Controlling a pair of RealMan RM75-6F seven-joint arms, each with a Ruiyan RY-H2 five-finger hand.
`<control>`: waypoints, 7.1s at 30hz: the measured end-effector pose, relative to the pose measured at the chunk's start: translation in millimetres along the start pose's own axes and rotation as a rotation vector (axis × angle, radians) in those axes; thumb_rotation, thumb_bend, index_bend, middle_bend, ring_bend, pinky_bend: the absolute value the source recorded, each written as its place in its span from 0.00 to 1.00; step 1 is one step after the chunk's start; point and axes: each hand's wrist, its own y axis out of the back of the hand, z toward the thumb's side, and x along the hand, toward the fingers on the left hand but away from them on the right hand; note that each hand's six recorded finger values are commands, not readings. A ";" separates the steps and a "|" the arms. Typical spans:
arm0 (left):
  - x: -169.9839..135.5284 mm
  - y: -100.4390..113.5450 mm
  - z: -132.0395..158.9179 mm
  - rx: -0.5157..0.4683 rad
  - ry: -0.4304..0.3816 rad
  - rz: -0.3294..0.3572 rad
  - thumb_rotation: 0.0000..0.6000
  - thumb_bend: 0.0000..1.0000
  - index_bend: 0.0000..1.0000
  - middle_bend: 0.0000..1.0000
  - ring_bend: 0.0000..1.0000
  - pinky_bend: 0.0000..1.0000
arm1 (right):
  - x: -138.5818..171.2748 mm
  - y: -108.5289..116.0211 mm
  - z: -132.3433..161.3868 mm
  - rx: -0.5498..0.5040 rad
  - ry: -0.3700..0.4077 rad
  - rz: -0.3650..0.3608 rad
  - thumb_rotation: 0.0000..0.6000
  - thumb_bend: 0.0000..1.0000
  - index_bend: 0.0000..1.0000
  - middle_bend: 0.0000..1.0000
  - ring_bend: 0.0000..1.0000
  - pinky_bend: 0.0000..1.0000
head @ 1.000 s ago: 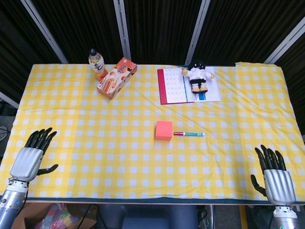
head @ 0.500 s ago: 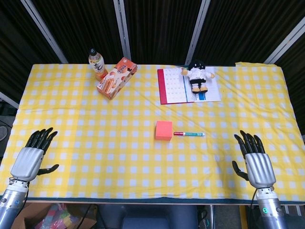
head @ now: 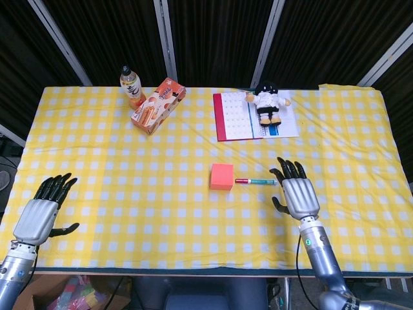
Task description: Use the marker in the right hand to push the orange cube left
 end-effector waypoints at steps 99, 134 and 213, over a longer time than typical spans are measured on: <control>2.0 -1.9 -2.4 -0.054 0.016 -0.041 1.00 0.00 0.00 0.00 0.00 0.00 | -89.5 -45.7 5.4 -0.070 -0.152 0.117 1.00 0.53 0.58 0.18 0.00 0.00; 4.3 -0.7 -4.8 -0.102 0.019 -0.060 1.00 0.00 0.00 0.00 0.00 0.00 | -107.1 -73.2 120.5 -0.039 0.023 0.142 1.00 0.53 0.58 0.18 0.00 0.00; 2.9 -1.8 2.4 -0.108 -0.012 -0.072 1.00 0.00 0.00 0.00 0.00 0.00 | -91.5 -95.1 176.5 -0.056 -0.014 0.174 1.00 0.54 0.58 0.18 0.00 0.00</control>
